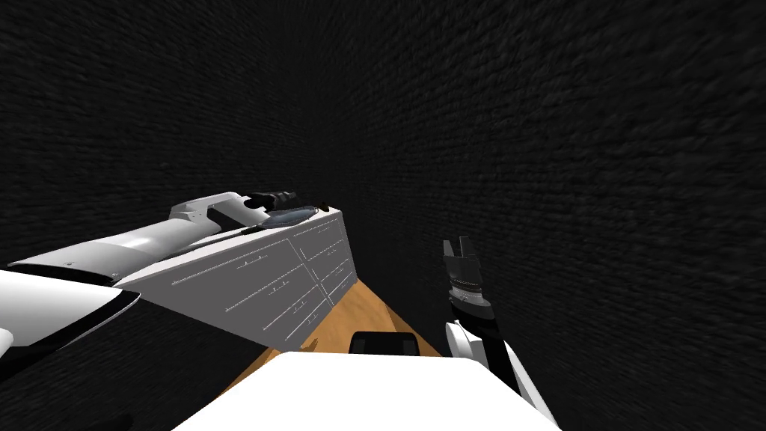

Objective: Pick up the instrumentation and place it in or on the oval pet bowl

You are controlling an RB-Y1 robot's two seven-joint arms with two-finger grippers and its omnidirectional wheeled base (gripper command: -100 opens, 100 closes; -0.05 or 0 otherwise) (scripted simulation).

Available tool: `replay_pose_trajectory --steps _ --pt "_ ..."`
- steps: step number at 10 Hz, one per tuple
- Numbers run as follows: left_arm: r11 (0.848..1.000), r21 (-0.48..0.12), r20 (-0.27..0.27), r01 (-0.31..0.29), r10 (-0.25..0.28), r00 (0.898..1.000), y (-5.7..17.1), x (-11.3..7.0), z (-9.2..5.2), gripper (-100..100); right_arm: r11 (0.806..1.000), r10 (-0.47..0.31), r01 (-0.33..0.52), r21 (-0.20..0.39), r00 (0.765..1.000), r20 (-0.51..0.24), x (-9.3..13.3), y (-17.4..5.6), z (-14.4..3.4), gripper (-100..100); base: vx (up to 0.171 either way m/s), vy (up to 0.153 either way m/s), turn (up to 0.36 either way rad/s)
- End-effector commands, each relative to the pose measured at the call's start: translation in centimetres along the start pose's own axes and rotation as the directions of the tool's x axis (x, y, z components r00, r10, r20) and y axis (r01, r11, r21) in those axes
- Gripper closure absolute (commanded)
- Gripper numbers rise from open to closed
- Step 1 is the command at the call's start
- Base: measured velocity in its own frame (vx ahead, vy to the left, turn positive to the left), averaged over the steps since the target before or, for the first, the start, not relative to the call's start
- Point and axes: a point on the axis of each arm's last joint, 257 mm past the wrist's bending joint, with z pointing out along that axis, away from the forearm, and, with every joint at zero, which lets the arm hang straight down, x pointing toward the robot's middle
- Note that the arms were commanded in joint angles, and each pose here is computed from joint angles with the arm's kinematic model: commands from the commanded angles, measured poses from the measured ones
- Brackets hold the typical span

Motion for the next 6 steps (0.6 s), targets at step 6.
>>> replay_pose_trajectory --steps 6 --pt "0.999 -0.051 -0.004 -0.001 0.000 1.000 1.8 -3.6 -1.3 -100 1.000 0.000 0.000 0.000 1.000 0.000 0.0 0.0 0.0 0 -0.015 0.038 -0.088"
